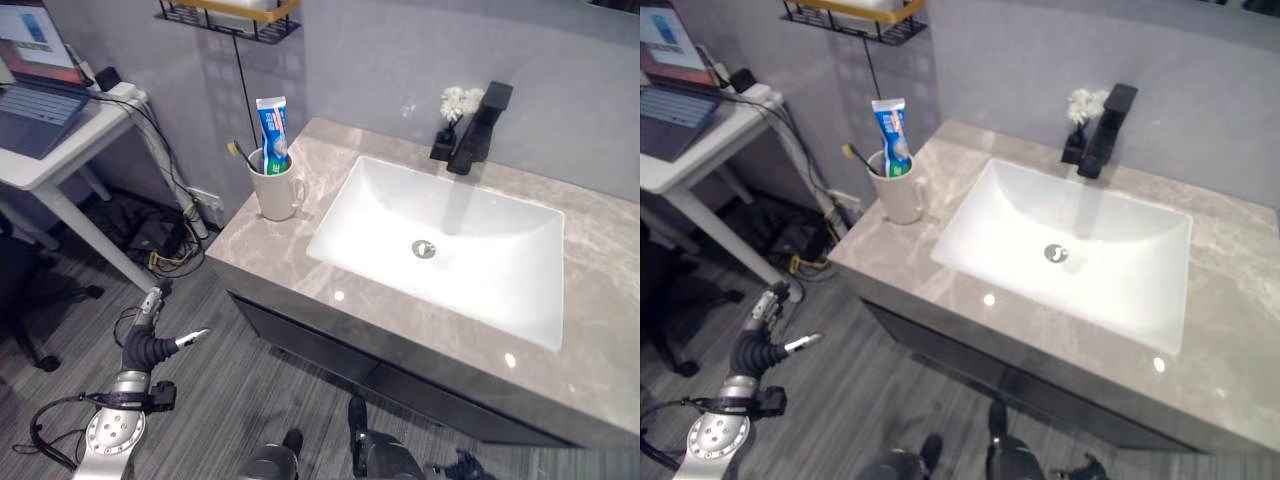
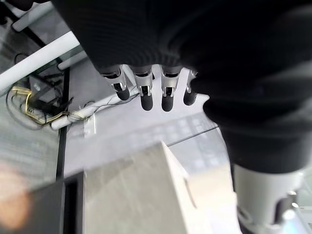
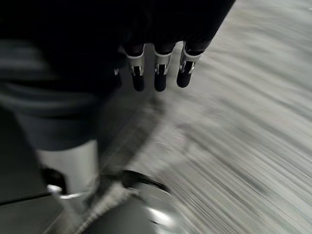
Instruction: Put brush and paste in cup on sink, flatten towel.
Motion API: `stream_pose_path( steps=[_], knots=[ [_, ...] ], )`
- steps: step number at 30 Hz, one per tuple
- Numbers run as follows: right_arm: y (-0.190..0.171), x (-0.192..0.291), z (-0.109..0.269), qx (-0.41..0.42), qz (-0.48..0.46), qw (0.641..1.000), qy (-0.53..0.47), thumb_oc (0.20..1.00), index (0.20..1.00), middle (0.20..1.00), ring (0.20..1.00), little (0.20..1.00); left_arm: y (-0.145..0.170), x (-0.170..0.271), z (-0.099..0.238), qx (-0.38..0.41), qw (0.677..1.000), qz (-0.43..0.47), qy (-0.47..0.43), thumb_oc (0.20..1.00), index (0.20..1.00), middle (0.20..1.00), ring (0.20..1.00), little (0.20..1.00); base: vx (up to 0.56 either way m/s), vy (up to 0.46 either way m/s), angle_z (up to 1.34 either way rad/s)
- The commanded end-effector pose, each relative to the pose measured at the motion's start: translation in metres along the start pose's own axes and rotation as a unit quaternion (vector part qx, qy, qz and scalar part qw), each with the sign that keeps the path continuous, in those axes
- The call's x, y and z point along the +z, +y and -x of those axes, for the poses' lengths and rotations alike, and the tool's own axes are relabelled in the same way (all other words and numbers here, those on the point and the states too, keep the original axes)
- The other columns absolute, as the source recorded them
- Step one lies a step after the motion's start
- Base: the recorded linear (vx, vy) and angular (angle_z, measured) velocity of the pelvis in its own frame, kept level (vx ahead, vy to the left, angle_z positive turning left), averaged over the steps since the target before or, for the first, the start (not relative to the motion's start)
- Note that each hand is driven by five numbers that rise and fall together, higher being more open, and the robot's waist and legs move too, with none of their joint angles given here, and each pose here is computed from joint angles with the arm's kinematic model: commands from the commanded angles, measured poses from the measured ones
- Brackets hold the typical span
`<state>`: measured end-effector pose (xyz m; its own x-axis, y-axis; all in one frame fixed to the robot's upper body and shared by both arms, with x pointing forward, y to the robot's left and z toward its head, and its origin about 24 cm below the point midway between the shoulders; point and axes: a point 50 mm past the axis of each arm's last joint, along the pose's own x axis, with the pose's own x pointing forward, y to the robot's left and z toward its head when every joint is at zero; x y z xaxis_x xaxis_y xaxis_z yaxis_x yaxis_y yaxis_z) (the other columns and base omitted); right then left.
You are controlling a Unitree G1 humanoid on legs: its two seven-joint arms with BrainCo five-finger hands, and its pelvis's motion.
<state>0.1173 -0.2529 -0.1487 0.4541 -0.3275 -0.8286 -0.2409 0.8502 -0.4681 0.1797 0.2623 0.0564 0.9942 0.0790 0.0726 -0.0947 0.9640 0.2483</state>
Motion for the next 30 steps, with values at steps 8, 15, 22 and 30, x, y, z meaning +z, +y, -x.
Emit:
stream_pose_path(
  steps=[8,15,22,30],
  knots=[
    [0.012,-0.035,0.007,0.024,-0.03,0.997,0.07,1.0,1.0,1.0,1.0,1.0,0.013,0.07,-0.038,-0.048,0.986,0.04,-0.158,0.2,0.2,0.2,0.2,0.2,0.03,-0.035,1.1],
    [0.011,-0.034,0.007,0.031,-0.002,0.998,0.063,1.0,1.0,1.0,1.0,1.0,0.029,0.071,-0.04,-0.018,0.986,0.057,-0.157,0.2,0.2,0.2,0.2,0.2,0.0,0.093,-0.22],
    [0.014,-0.041,0.01,0.046,0.017,0.997,0.064,1.0,1.0,1.0,1.0,1.0,0.027,0.073,-0.063,-0.02,0.985,0.069,-0.158,0.2,0.2,0.2,0.2,0.2,0.03,0.029,-0.17],
    [0.01,-0.046,0.011,0.042,0.014,0.997,0.068,1.0,1.0,1.0,1.0,1.0,0.024,0.085,-0.093,-0.029,0.983,0.068,-0.169,0.2,0.2,0.2,0.2,0.2,0.04,-0.027,-0.11]
  ],
)
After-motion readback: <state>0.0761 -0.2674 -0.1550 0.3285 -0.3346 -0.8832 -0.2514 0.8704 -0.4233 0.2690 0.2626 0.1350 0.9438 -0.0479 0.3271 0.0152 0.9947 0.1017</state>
